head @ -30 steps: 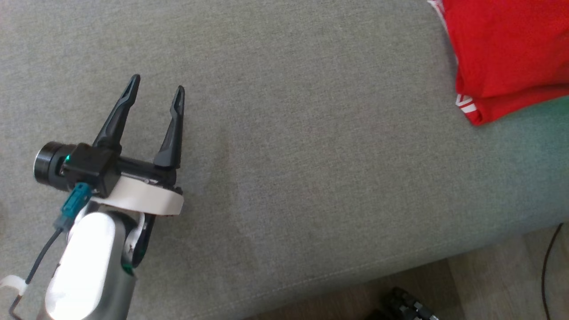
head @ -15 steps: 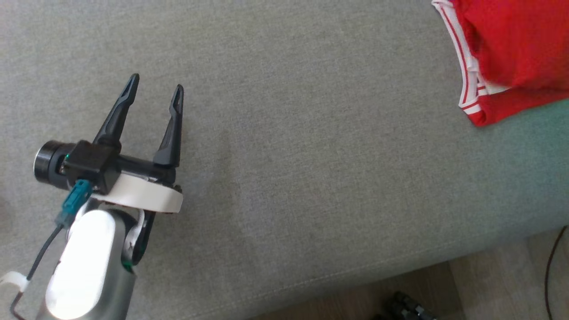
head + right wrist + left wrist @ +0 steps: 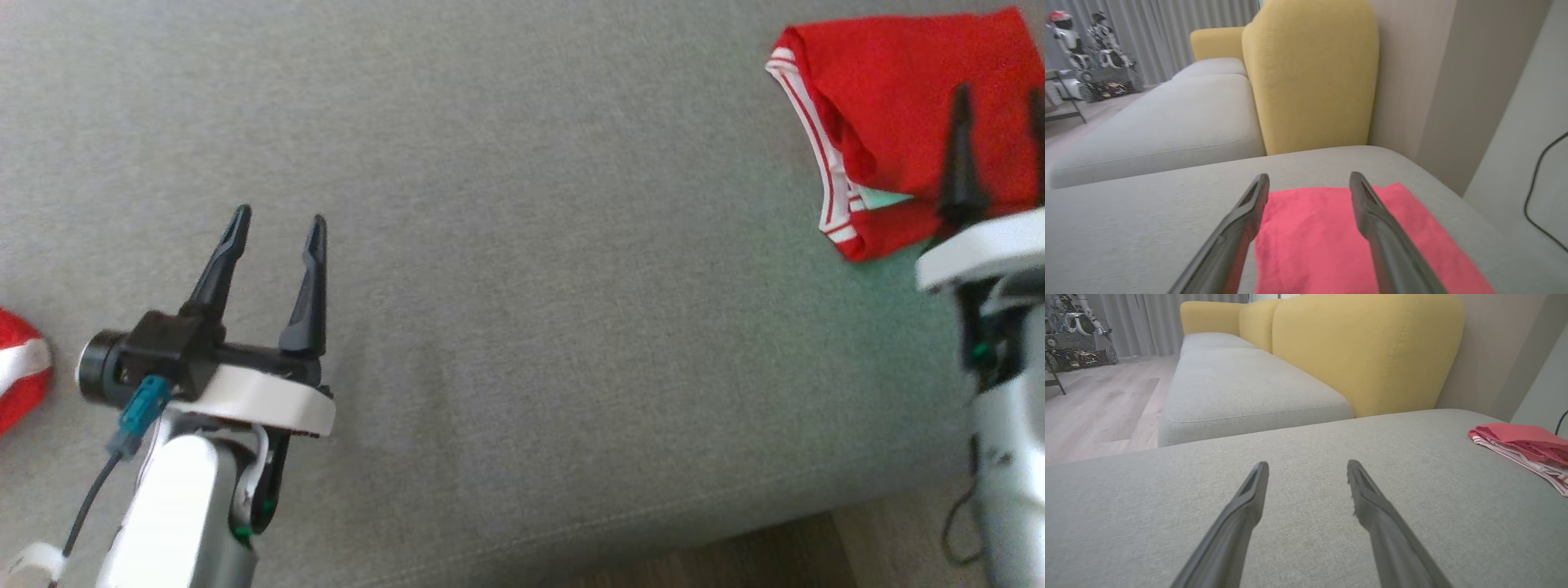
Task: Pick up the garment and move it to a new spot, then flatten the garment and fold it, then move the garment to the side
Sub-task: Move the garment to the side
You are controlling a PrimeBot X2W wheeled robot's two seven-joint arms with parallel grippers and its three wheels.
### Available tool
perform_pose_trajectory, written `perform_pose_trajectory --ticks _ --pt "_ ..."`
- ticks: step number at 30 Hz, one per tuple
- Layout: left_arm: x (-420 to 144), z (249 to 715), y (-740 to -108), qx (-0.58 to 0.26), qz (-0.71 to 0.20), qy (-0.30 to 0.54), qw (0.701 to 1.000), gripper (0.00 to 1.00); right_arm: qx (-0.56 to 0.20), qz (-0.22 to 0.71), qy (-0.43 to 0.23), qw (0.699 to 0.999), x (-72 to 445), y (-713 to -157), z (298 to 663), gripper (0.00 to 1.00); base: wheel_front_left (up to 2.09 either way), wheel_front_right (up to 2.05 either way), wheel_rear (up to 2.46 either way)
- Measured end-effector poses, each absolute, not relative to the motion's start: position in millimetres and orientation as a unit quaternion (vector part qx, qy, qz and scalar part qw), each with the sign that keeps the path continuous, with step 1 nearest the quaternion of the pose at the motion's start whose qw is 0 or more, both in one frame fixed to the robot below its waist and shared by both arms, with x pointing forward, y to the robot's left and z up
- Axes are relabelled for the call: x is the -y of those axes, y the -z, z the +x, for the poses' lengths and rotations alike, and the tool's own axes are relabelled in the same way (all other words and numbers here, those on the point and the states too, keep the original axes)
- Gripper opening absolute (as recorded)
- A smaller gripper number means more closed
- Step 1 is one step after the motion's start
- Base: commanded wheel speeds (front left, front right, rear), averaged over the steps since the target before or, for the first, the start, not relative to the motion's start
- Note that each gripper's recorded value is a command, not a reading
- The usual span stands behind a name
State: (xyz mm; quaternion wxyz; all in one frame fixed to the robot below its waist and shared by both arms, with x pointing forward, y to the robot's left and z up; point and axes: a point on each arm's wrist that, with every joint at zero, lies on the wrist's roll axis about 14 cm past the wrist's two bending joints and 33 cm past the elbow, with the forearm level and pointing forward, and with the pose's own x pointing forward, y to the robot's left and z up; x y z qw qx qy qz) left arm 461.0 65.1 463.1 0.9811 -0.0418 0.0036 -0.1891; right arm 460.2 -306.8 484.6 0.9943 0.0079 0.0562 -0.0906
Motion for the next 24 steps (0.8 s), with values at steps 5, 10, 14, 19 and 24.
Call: perform_pose_trajectory --ticks 5,10,14,19,24 --pt "-87 454 -472 0.005 -0.041 0.154 0.987 1.0 -0.045 0.022 0.049 0.998 264 -486 451 1.0 0.0 0.0 0.0" --pt "-111 439 -478 0.006 -0.035 0.119 0.992 1.0 -0.034 0.036 0.003 0.999 218 -493 445 1.0 0.0 0.0 0.0" --pt "-134 427 -485 0.01 -0.031 0.088 0.996 1.0 -0.026 0.049 -0.022 0.998 195 -499 440 1.0 0.0 0.0 0.0" --pt "-147 407 -490 0.012 -0.026 0.072 0.997 1.0 -0.026 0.047 -0.041 0.998 180 -503 427 1.0 0.0 0.0 0.0" --pt "-151 389 -493 0.014 -0.023 0.067 0.997 1.0 -0.036 0.05 -0.043 0.997 176 -500 406 1.0 0.0 0.0 0.0"
